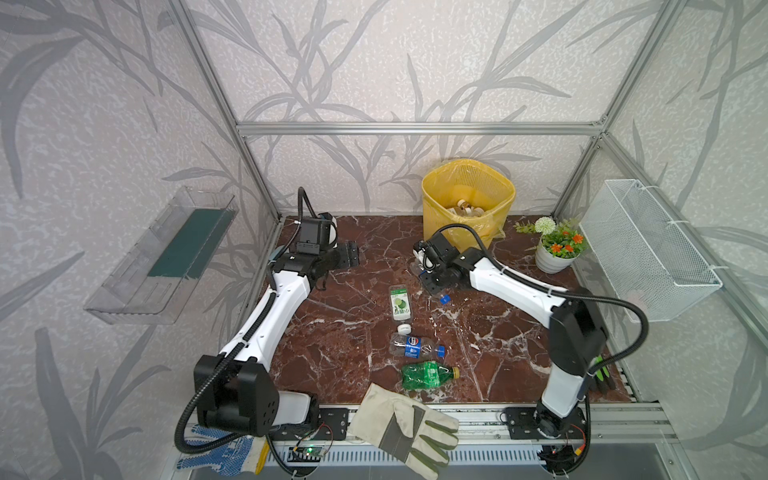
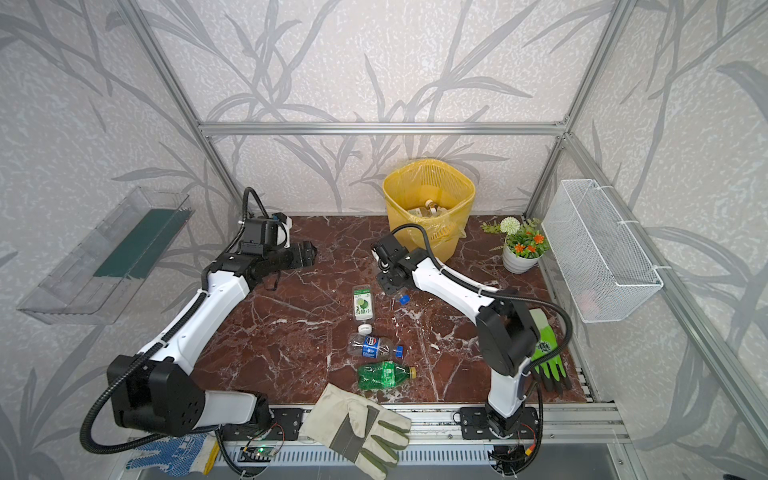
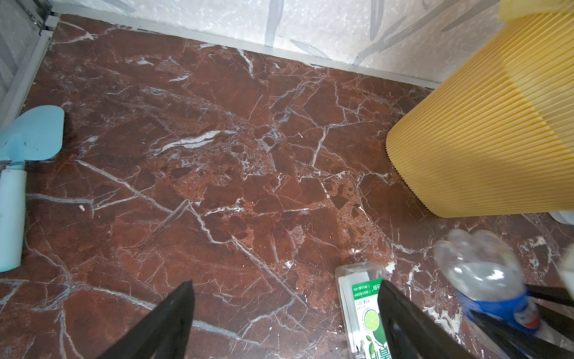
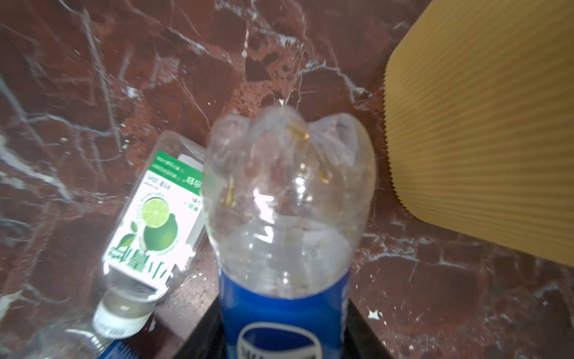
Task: Throw the plastic bottles in the bin
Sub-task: 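Grasp the blue-labelled bottle with the right gripper and lift it, then carry the blue-labelled bottle over the yellow bin and open the right gripper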
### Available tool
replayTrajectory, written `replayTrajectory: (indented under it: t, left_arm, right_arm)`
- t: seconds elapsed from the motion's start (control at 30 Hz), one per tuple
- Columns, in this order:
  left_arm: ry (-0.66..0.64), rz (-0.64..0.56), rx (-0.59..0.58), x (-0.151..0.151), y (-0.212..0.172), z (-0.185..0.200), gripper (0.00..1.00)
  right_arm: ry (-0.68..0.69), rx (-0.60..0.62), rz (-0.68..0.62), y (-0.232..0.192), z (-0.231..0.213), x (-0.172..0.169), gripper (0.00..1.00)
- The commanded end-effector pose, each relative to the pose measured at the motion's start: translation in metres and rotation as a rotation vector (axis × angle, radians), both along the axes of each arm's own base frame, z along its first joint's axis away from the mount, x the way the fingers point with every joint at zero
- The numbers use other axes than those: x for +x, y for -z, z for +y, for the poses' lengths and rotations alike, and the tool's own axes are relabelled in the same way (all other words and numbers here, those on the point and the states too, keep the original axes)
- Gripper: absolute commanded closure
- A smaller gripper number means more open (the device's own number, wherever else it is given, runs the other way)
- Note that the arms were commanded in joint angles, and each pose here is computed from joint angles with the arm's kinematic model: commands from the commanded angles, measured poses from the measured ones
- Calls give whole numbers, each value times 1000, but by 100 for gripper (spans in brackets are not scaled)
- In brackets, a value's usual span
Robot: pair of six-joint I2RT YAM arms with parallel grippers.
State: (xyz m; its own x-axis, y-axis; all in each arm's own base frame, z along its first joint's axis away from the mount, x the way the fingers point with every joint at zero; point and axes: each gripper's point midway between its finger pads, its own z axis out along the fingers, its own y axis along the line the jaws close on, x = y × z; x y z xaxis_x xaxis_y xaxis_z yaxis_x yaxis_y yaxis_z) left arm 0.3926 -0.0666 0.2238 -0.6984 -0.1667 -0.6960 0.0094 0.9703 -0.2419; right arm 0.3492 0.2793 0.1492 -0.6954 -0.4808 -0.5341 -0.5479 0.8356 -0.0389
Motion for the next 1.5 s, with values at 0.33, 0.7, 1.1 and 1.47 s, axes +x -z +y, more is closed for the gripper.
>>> replayTrajectory:
  t: [0.33,0.7,1.1,1.47]
  left_arm:
    - [10,8,-28,4,5,-3,9]
    - [25,46,-45,6,17,-8,9]
    - [15,56,-29,6,19,-5,9]
    - [97,93,-86,-8,15,-37,1]
  right_arm:
    - [525,331,-84,-4,-145,-82,48]
    - [966,538,87,59,-251,-102,46]
    - [403,990,-257,-303,-170,33,30]
    - [653,897,-52,-176,-214,60,1]
